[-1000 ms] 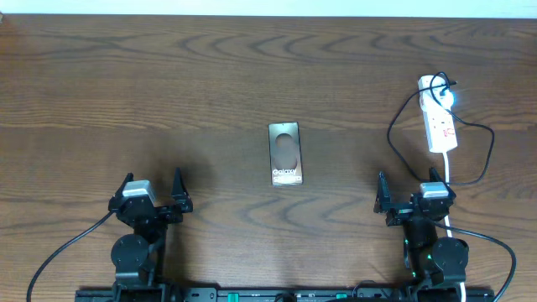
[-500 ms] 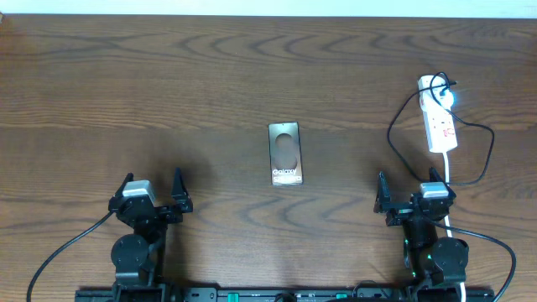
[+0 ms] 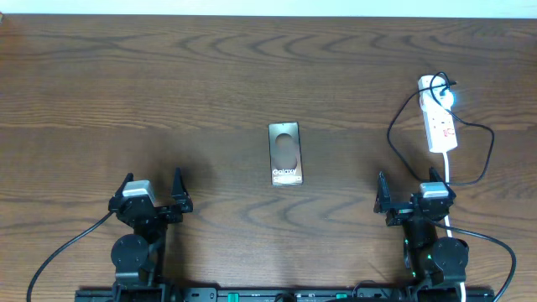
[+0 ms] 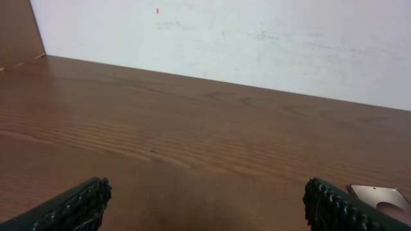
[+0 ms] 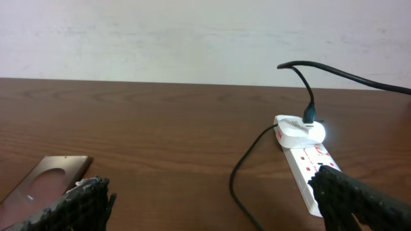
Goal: Plug charger to phone and switch on socket
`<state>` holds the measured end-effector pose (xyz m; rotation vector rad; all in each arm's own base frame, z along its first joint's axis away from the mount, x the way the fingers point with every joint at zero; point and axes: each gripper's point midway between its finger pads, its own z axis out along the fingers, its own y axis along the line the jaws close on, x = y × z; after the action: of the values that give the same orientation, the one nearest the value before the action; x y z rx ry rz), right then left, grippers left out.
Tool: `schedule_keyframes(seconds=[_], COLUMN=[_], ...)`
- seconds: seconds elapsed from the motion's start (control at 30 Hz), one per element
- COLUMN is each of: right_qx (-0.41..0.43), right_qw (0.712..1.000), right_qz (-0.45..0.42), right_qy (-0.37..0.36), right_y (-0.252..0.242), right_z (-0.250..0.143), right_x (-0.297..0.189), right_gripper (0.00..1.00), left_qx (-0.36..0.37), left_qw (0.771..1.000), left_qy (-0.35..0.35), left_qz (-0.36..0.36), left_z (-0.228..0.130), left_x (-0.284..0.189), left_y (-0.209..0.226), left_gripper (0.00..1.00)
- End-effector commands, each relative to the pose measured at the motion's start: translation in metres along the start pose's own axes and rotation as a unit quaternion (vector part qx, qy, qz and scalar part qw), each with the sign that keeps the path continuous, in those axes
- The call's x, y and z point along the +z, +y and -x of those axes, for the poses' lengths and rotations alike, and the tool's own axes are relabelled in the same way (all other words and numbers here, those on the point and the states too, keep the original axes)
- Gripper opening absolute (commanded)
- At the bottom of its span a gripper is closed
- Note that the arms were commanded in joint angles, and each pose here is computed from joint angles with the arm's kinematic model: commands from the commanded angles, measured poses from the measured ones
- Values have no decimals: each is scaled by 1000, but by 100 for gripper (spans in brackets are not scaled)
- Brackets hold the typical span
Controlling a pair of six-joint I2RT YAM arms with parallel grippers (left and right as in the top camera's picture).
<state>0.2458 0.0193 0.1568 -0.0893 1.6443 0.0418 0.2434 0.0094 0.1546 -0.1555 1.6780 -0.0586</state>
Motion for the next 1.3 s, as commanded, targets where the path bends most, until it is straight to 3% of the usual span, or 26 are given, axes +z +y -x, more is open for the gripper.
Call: schedule_keyframes(seconds=[0.0, 0.57, 0.67, 0.93, 1.27], right_qx=[-6, -6, -6, -6, -6], right_qw=[1000, 1000, 1000, 1000, 1000], right_qz=[-4, -4, -4, -4, -4], right_qy=[2, 2, 2, 2, 2], right_y=[-2, -2, -2, -2, -2], right_z=[-1, -1, -1, -1, -1], right_x=[0, 0, 0, 0, 0], right_gripper=[99, 99, 99, 99, 99], left_qx=[9, 8, -31, -52, -110], left_qw=[1000, 1000, 999, 992, 979], left_qy=[21, 20, 21, 31, 53], left_qz=[0, -1, -4, -110, -163], left_z=[-18, -18, -18, -11, 38], left_x=[2, 2, 2, -4, -10], left_y=[2, 1, 0, -38, -64], left_gripper=[98, 98, 98, 98, 98])
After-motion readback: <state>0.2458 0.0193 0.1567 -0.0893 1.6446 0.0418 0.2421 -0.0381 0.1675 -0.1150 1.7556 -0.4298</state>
